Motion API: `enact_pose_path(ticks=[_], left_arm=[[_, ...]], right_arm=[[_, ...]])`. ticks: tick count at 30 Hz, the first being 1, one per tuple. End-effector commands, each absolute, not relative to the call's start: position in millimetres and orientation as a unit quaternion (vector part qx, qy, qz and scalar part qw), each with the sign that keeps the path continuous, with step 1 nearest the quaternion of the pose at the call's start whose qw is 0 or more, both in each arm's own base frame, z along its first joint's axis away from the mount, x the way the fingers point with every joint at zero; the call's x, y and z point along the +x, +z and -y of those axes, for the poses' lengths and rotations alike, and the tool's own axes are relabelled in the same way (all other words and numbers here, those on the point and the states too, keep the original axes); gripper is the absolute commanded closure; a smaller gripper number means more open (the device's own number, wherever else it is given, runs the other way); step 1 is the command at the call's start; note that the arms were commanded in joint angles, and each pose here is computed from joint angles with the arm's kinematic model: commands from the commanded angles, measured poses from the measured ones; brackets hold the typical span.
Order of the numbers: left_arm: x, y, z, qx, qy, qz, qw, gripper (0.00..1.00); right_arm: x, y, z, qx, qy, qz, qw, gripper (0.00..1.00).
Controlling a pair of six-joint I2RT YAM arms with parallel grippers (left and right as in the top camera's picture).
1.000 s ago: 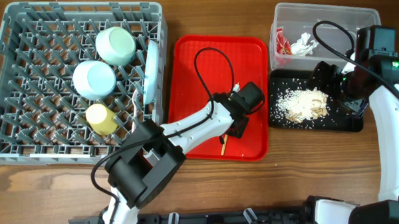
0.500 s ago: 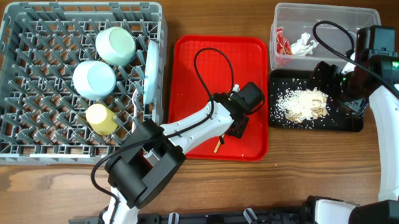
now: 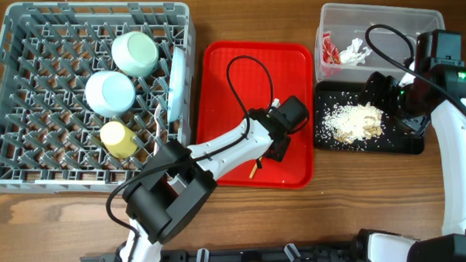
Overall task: Sort waste into correct bins and load items into the dishwasher rack
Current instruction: 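Grasp the chopstick with the left gripper and lift it, then carry the chopstick into the rack and insert it upright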
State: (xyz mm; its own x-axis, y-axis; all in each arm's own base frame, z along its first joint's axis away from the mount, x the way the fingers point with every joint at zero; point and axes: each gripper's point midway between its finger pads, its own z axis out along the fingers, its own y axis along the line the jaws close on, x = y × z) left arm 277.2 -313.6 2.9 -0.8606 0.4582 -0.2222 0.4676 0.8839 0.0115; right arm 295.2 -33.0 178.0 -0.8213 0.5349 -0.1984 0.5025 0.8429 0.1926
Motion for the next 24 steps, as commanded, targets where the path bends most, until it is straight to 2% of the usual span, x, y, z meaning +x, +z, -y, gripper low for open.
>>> enact_pose_path(ticks=[1,10,20,24], left_arm=[[291,20,308,0.219,-0.028,-0.967,0.127,0.96],[329,114,261,0.149,-0.064,-0.966,0.201,0.96],[315,220,195,0.142,-0.154,-0.944,0.253,0.96],[320,241,152,0.116,-0.135,-0.942,0.284,0.96]], right_arm=[[295,185,33,0.268,0.067,-0.952,0.132,0.0],[295,185,33,0.268,0.067,-0.952,0.131,0.0],[295,185,33,0.268,0.067,-0.952,0.131,0.0],[295,185,33,0.269,0.067,-0.952,0.131,0.0]])
